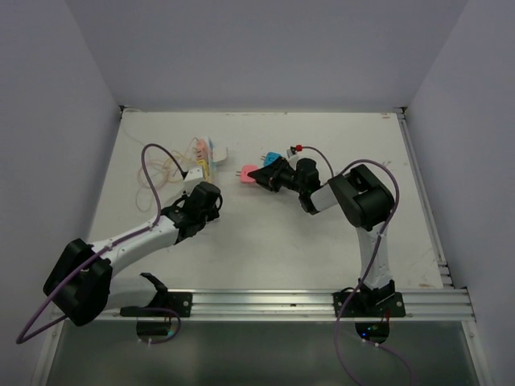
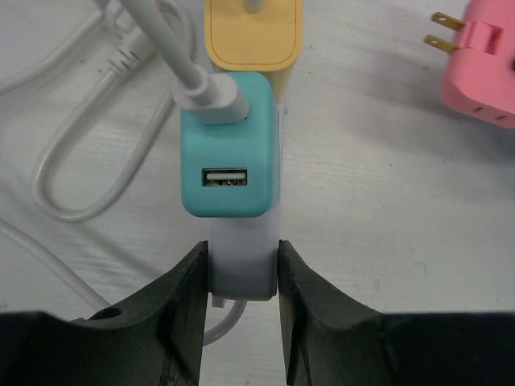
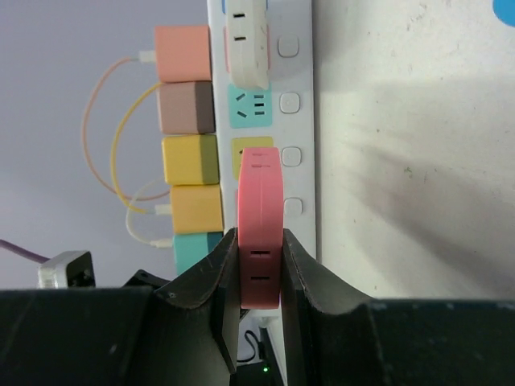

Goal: Pull the plug off the socket

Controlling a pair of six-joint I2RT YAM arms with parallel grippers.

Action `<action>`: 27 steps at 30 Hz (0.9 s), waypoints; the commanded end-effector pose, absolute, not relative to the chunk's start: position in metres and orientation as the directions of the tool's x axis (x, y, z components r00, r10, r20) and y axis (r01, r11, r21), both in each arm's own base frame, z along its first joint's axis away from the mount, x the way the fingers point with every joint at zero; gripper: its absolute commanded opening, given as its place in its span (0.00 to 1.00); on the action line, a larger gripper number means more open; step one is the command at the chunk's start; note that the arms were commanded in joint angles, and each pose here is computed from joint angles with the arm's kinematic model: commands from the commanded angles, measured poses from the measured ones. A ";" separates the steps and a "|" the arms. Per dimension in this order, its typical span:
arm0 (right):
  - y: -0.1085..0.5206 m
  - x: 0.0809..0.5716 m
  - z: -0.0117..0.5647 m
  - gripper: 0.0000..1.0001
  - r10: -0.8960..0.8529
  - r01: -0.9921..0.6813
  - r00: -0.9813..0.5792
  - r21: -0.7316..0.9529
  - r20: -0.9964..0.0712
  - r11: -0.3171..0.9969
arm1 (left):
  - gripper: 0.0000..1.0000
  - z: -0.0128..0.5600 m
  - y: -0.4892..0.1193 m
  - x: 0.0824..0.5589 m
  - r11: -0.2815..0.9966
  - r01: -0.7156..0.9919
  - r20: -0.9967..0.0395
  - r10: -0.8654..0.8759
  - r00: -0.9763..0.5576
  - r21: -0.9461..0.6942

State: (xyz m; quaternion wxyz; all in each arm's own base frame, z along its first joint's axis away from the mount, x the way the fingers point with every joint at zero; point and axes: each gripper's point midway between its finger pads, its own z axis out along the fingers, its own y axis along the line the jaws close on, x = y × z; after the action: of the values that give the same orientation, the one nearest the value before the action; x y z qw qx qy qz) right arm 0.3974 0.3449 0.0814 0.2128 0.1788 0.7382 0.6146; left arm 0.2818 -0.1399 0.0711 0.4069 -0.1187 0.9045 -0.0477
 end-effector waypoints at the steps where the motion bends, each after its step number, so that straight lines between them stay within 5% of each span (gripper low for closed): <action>1: 0.343 0.400 0.137 0.00 0.544 -0.125 -0.824 0.987 -0.160 0.101 | 0.00 0.060 -0.101 0.270 0.957 -0.290 -0.723 -0.217 -0.656 -0.023; 13: 0.305 0.399 0.144 0.00 0.579 -0.147 -0.781 0.970 -0.233 0.192 | 0.00 0.065 -0.109 0.273 0.970 -0.238 -0.730 -0.194 -0.655 -0.044; 27: 0.188 0.472 0.129 0.00 0.716 -0.049 -0.648 0.952 -0.260 0.301 | 0.00 0.068 -0.123 0.274 0.989 -0.131 -0.737 -0.138 -0.661 -0.068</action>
State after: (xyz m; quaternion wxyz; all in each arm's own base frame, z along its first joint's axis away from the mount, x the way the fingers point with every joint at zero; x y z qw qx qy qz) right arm 0.4568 0.1886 0.1148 0.3342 0.2580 0.7277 0.5405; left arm 0.2806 -0.1245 0.0720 0.4117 -0.1008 0.9057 -0.0090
